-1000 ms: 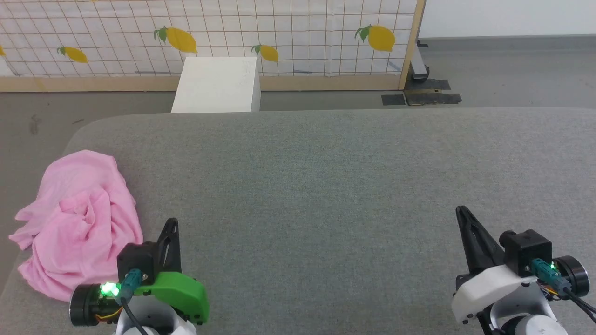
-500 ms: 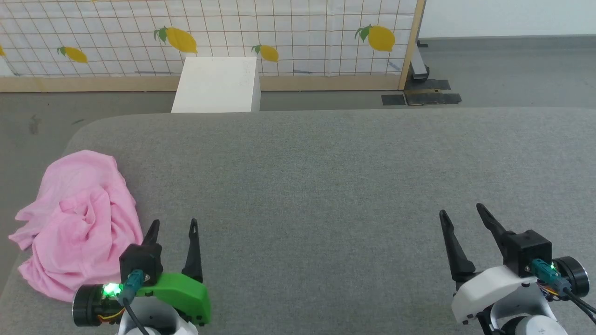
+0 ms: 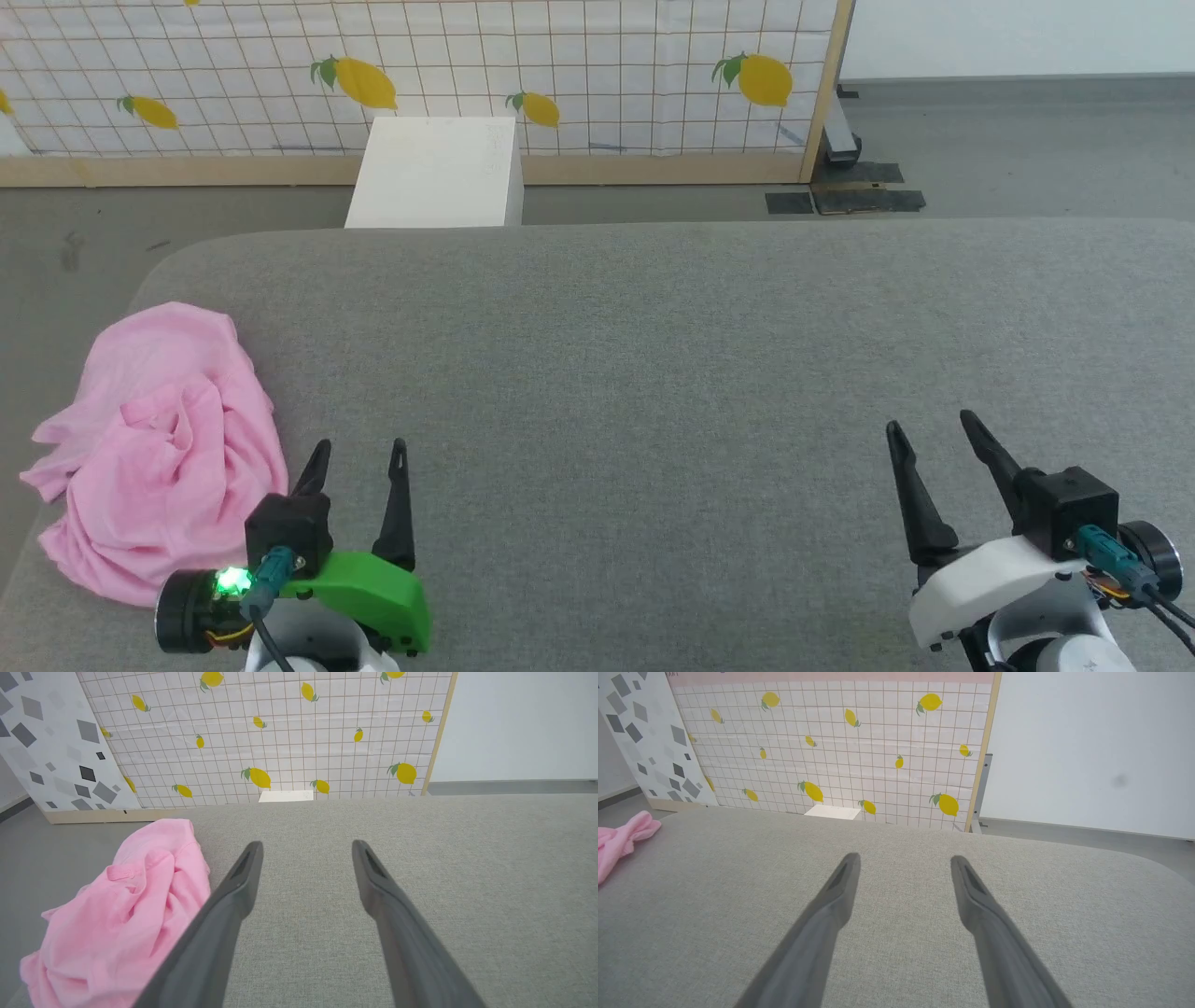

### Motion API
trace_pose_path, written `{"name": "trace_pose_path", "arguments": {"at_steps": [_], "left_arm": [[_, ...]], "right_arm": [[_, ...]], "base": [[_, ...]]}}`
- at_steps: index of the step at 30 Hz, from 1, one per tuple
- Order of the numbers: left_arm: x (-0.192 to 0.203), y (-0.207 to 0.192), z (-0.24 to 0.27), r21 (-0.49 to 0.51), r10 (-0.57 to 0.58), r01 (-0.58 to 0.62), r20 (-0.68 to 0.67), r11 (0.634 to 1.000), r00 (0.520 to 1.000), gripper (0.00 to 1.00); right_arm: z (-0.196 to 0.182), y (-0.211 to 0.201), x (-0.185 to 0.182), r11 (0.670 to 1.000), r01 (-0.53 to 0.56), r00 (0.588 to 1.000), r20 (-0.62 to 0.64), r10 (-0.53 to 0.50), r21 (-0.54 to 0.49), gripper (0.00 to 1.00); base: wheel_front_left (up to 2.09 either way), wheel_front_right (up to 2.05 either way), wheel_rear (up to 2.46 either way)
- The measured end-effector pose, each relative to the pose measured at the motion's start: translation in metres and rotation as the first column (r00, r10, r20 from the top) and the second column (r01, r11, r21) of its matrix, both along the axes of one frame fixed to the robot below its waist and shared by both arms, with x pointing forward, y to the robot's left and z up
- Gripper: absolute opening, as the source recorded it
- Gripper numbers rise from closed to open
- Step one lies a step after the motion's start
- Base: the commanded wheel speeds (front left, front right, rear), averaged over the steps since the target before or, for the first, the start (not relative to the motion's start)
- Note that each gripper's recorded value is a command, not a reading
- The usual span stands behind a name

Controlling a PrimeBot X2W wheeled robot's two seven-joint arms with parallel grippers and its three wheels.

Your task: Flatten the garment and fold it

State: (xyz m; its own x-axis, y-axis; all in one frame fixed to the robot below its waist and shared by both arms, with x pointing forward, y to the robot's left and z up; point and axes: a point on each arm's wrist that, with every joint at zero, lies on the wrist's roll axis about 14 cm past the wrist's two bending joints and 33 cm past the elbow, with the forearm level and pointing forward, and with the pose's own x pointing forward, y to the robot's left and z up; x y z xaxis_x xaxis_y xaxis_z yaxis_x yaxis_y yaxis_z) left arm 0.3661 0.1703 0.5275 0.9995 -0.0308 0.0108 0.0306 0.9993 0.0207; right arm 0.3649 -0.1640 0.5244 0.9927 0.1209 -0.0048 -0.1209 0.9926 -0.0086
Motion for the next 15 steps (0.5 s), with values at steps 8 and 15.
{"name": "trace_pose_path", "arguments": {"at_steps": [8,15], "left_arm": [[-0.0001,-0.0035,0.0003,-0.015,-0.017,0.017,0.009,1.000,1.000,1.00],[-0.0001,-0.0061,0.0007,-0.024,-0.028,0.029,0.018,0.999,0.999,1.00]], "right_arm": [[0.0006,-0.0036,0.0002,1.000,0.011,1.000,0.008,-0.011,0.024,1.00],[0.0005,-0.0068,0.0003,0.999,0.021,1.000,0.012,-0.021,0.041,1.00]], "base": [[0.00,0.00,0.00],[0.00,0.00,0.00]]}}
